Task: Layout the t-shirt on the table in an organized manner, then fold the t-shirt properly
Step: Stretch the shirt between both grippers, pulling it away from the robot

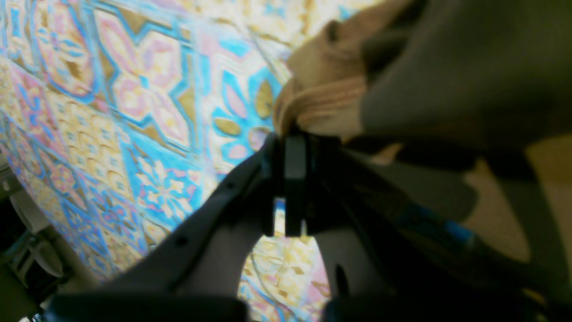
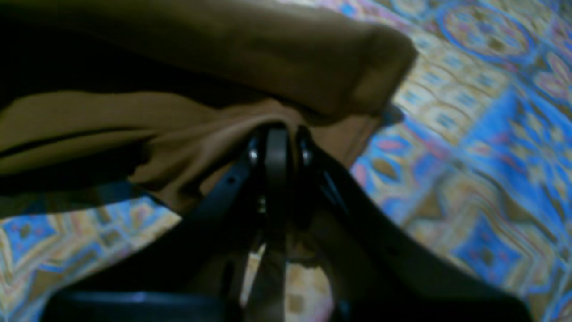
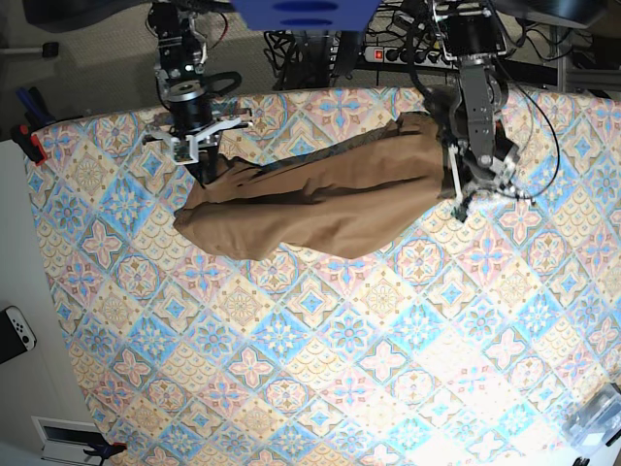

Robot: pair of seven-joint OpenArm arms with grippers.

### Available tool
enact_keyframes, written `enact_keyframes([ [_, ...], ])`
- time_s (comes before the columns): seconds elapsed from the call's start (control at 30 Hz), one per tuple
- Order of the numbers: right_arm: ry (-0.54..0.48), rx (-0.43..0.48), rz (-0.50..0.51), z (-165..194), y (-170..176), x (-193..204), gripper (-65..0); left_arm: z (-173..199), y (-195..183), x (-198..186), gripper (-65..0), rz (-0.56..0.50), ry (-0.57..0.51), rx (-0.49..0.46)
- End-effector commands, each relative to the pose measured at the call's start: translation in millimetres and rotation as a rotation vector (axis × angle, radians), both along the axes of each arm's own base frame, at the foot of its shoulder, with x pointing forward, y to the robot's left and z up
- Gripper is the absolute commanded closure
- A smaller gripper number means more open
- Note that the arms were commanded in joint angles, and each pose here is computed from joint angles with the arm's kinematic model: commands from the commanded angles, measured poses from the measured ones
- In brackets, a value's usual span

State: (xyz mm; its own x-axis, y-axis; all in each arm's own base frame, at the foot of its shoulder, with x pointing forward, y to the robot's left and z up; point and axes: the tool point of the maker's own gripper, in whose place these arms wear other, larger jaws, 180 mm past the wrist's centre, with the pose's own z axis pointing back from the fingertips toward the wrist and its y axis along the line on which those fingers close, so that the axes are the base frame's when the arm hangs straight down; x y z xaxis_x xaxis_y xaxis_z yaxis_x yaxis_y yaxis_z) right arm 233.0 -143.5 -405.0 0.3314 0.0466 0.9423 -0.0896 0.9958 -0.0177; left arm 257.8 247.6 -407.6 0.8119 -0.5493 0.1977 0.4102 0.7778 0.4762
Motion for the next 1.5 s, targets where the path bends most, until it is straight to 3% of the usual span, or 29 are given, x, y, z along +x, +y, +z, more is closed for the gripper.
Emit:
enact_keyframes([
  [0.0,-0.062,-0.013,-0.028,15.5,-12.4,8.3,0.0,24.3,2.6,28.5,0.0,0.003,-0.096,0.011],
  [0.1,-0.034,-0.034,-0.066,12.9,-28.7,8.1,0.0,50.7,5.0,57.4,0.0,0.032,-0.143,0.026],
  [0.23,0.078,-0.081,-0.158,10.4,-69.6,8.6,0.0,97.0,-0.4,101.2,0.0,0.112,-0.2,0.02],
  [0.43,-0.016,-0.08,-0.077,80.8,-69.8,85.9,0.0,136.4,-31.5,155.5,0.0,0.02,-0.225,0.059],
  [0.63,0.018,-0.095,-0.123,114.3,-94.3,128.0,0.0,172.5,-42.5,194.6,0.0,-0.014,-0.278,0.056],
  [0.8,-0.073,-0.086,-0.138,169.2,-97.4,173.4,0.0,197.1,-43.2,229.4,0.0,-0.014,-0.279,0.037],
  [1.03,-0.023,-0.063,-0.091,172.1,-93.4,204.7,0.0,263.0,-52.3,280.3,0.0,-0.054,-0.383,-0.006],
  [1.2,-0.075,-0.08,-0.092,192.6,-92.9,205.3,0.0,295.6,-40.6,277.0,0.0,-0.011,-0.398,0.031],
  [1.33,-0.171,-0.121,-0.093,228.1,-90.6,195.9,0.0,296.9,-12.6,239.8,0.0,0.026,-0.369,0.151],
  [1.47,-0.094,-0.151,-0.08,192.1,-87.2,163.0,0.0,288.9,0.2,196.7,0.0,0.058,-0.449,0.216],
])
